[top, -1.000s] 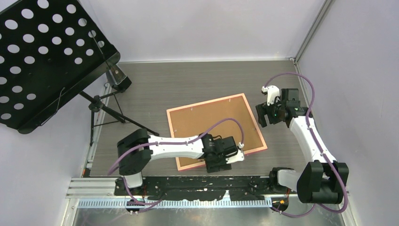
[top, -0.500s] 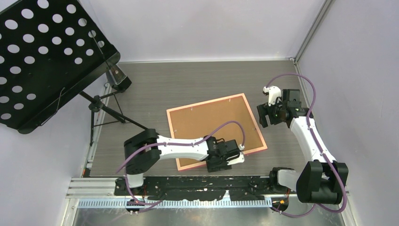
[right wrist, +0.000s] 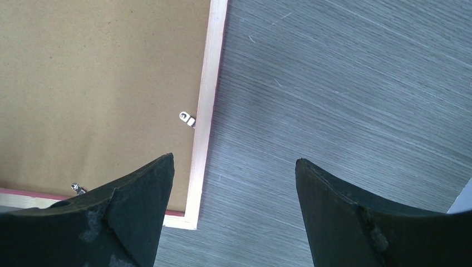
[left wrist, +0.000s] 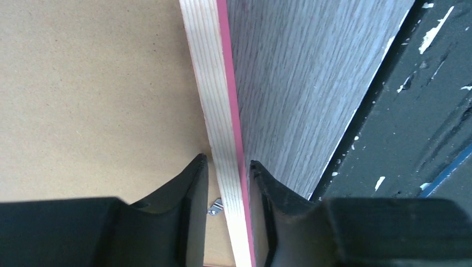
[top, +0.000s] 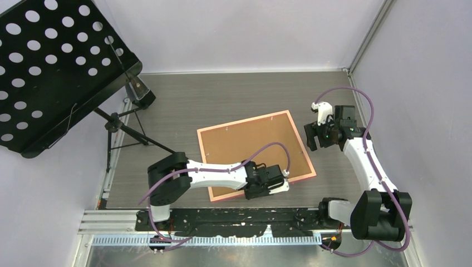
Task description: Put the photo into the frame
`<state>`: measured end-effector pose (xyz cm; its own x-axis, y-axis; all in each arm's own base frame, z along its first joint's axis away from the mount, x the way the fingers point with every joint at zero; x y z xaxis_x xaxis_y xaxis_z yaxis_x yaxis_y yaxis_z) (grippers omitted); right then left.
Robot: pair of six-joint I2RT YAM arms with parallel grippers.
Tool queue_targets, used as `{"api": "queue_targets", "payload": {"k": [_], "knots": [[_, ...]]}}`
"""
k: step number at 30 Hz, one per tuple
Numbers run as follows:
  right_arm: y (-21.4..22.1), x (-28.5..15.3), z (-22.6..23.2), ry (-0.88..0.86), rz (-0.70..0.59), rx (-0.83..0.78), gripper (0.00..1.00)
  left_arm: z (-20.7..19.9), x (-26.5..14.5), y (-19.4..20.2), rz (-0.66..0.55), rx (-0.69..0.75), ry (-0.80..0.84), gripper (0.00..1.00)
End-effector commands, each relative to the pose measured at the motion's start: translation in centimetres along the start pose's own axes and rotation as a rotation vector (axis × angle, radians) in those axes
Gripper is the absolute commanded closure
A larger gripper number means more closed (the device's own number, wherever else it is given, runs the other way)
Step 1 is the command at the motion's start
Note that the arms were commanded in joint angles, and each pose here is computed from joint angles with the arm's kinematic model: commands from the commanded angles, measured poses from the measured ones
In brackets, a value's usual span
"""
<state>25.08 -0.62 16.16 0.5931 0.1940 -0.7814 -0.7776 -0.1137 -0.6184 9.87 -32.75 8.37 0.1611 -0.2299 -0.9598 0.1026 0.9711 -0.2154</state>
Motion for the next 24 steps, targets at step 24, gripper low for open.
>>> {"api": "queue_targets", "payload": {"k": [24], "knots": [[3.3, -3.1, 2.5, -0.290, -0.069, -0.370, 0.14, 2.3, -2.1, -0.9, -0.119, -0.090, 0.170, 1.00]]}}
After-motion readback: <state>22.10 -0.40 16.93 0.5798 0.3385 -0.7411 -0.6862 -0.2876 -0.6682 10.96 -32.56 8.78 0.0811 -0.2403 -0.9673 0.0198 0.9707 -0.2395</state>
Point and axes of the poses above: each gripper's point midway between its finger pads, its own x axis out along the fingers, its own z axis along the line the jaws close on, y = z × x, the point moved 6 cm from there along -x, back along the fingers, and after that the axes turned 12 degrees about x, right-handed, at the moved point
